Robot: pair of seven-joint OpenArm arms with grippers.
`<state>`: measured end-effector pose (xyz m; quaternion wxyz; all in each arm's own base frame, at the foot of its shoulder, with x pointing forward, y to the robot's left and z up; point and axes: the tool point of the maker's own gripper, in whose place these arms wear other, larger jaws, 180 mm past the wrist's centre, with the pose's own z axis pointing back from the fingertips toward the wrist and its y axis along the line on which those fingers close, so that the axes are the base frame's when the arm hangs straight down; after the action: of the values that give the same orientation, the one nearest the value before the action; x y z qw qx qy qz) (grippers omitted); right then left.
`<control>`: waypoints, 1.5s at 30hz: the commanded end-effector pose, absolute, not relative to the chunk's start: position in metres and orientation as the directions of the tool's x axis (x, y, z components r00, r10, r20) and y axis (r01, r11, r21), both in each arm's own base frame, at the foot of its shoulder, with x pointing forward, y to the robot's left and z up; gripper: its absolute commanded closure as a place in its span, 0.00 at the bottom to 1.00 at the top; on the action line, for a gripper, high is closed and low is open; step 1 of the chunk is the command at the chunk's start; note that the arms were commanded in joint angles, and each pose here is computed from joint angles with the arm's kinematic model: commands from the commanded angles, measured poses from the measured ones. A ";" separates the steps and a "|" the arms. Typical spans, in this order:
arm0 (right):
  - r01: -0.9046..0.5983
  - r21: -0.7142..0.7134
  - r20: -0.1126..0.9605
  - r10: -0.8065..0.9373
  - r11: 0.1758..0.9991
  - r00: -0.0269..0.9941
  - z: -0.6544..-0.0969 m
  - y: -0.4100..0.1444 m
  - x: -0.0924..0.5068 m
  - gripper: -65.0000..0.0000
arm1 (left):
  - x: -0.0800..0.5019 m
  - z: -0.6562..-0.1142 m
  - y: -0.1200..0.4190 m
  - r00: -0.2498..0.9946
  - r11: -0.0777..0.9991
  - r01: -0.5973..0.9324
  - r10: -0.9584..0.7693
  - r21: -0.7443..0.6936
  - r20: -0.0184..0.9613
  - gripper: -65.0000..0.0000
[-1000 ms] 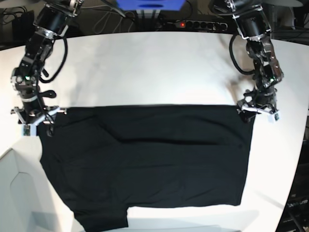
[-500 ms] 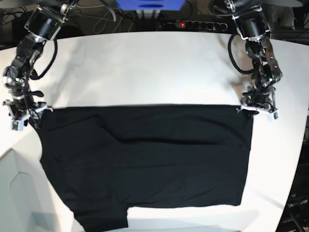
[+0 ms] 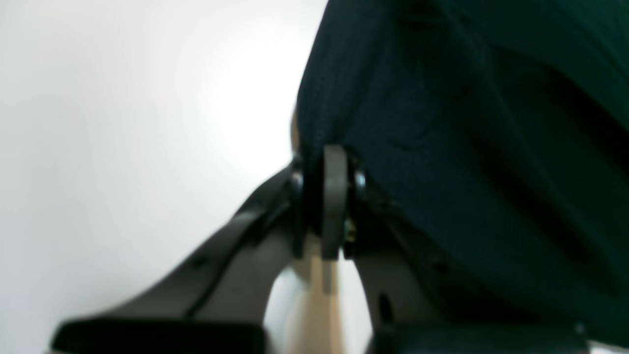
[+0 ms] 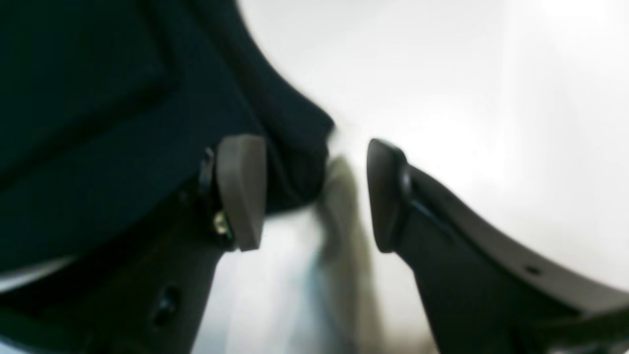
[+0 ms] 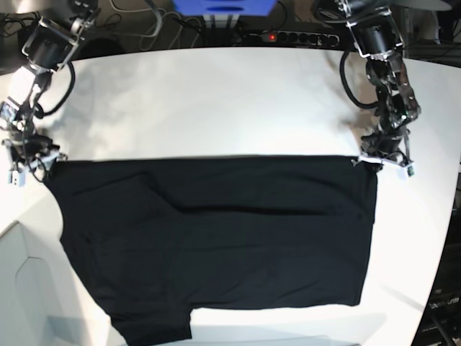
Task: Fold the T-shirt properly
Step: 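Lower the held shoulder edges back onto the table and release, then regrasp the shirt edge and drag it toward the robot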
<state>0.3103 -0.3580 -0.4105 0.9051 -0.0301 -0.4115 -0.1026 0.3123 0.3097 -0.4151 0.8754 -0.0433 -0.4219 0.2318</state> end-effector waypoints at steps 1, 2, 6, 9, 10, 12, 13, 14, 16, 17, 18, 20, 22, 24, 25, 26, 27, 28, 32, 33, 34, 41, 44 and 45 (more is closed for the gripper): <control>0.208 0.027 0.793 -0.148 0.978 0.591 -0.392 -0.363 0.324 0.49 | 0.309 -0.417 0.313 0.562 0.894 -0.371 0.431 -0.250 0.706 1.00; 0.208 0.029 0.791 -0.150 0.978 0.593 -0.394 -0.361 0.323 0.49 | 0.309 -0.417 0.313 0.562 0.894 -0.371 0.431 -0.250 0.706 1.00; 0.208 0.048 0.775 -0.167 0.977 0.609 -0.405 -0.353 0.316 0.50 | 0.303 -0.420 0.313 0.570 0.894 -0.374 0.431 -0.247 0.699 1.00; 0.210 0.048 0.760 -0.172 0.976 0.626 -0.413 -0.353 0.308 0.51 | 0.301 -0.422 0.313 0.573 0.893 -0.376 0.434 -0.247 0.696 1.00; 0.204 0.048 0.760 -0.169 0.978 0.628 -0.413 -0.352 0.308 0.54 | 0.301 -0.422 0.313 0.574 0.894 -0.376 0.433 -0.246 0.696 1.00; 0.171 0.061 0.752 -0.157 0.983 0.641 -0.418 -0.346 0.306 0.63 | 0.295 -0.426 0.313 0.583 0.894 -0.379 0.433 -0.240 0.688 1.00; 0.152 0.067 0.747 -0.151 0.986 0.647 -0.420 -0.343 0.305 0.70 | 0.292 -0.427 0.313 0.586 0.894 -0.380 0.431 -0.238 0.686 1.00; 0.139 0.071 0.743 -0.145 0.988 0.654 -0.422 -0.341 0.305 0.76 | 0.291 -0.428 0.313 0.588 0.894 -0.380 0.431 -0.236 0.684 1.00; 0.137 0.073 0.738 -0.146 0.988 0.659 -0.424 -0.342 0.302 0.93 | 0.289 -0.430 0.314 0.594 0.895 -0.382 0.430 -0.232 0.681 1.00; 0.137 0.070 0.735 -0.144 0.988 0.663 -0.425 -0.342 0.300 1.00 | 0.288 -0.429 0.314 0.593 0.895 -0.381 0.428 -0.231 0.682 1.00; 0.135 0.060 0.727 -0.136 0.989 0.673 -0.427 -0.344 0.295 1.00 | 0.286 -0.430 0.314 0.596 0.896 -0.381 0.426 -0.228 0.680 1.00; 0.124 0.041 0.730 -0.114 0.991 0.674 -0.424 -0.346 0.290 1.00 | 0.279 -0.433 0.314 0.603 0.896 -0.384 0.427 -0.224 0.674 1.00; 0.116 0.018 0.740 -0.091 0.993 0.667 -0.416 -0.347 0.287 1.00 | 0.277 -0.428 0.313 0.602 0.901 -0.377 0.415 -0.216 0.682 1.00; 0.099 -0.017 0.752 -0.053 0.995 0.657 -0.406 -0.347 0.282 1.00 | 0.272 -0.422 0.312 0.603 0.909 -0.365 0.397 -0.203 0.692 1.00; 0.092 -0.032 0.759 -0.035 0.995 0.650 -0.400 -0.347 0.280 1.00 | 0.271 -0.415 0.311 0.597 0.914 -0.355 0.382 -0.196 0.705 1.00; 0.083 -0.045 0.764 -0.020 0.996 0.645 -0.396 -0.344 0.276 1.00 | 0.268 -0.412 0.310 0.597 0.919 -0.346 0.370 -0.188 0.712 1.00; 0.073 -0.059 0.769 -0.001 0.996 0.639 -0.391 -0.341 0.274 1.00 | 0.264 -0.408 0.309 0.598 0.925 -0.336 0.355 -0.178 0.718 1.00; 0.063 -0.082 0.774 0.024 0.995 0.633 -0.384 -0.341 0.270 1.00 | 0.260 -0.403 0.307 0.598 0.931 -0.325 0.340 -0.168 0.726 1.00; 0.038 -0.111 0.807 0.068 0.993 0.587 -0.357 -0.333 0.257 1.00 | 0.242 -0.379 0.310 0.583 0.945 -0.304 0.285 -0.122 0.761 1.00; 0.039 -0.113 0.819 0.071 0.993 0.569 -0.348 -0.333 0.254 1.00 | 0.238 -0.372 0.314 0.570 0.944 -0.312 0.280 -0.112 0.772 1.00; 0.040 -0.119 0.828 0.077 0.992 0.555 -0.341 -0.333 0.253 1.00 | 0.236 -0.364 0.317 0.558 0.943 -0.316 0.272 -0.103 0.784 1.00; 0.030 -0.191 0.861 0.152 0.981 0.486 -0.301 -0.334 0.261 1.00 | 0.240 -0.331 0.329 0.496 0.944 -0.321 0.231 -0.071 0.837 1.00; 0.030 -0.217 0.865 0.178 0.976 0.469 -0.281 -0.337 0.281 1.00 | 0.252 -0.321 0.329 0.465 0.944 -0.319 0.230 -0.080 0.855 1.00; 0.034 -0.221 0.865 0.180 0.975 0.468 -0.277 -0.338 0.287 1.00 | 0.255 -0.318 0.330 0.455 0.944 -0.321 0.229 -0.081 0.861 1.00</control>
<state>0.2785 -0.3338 -0.2991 0.8696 -0.0918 -0.4840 0.0338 0.2478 0.3220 -0.3366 0.8667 0.0320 -0.4689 0.1670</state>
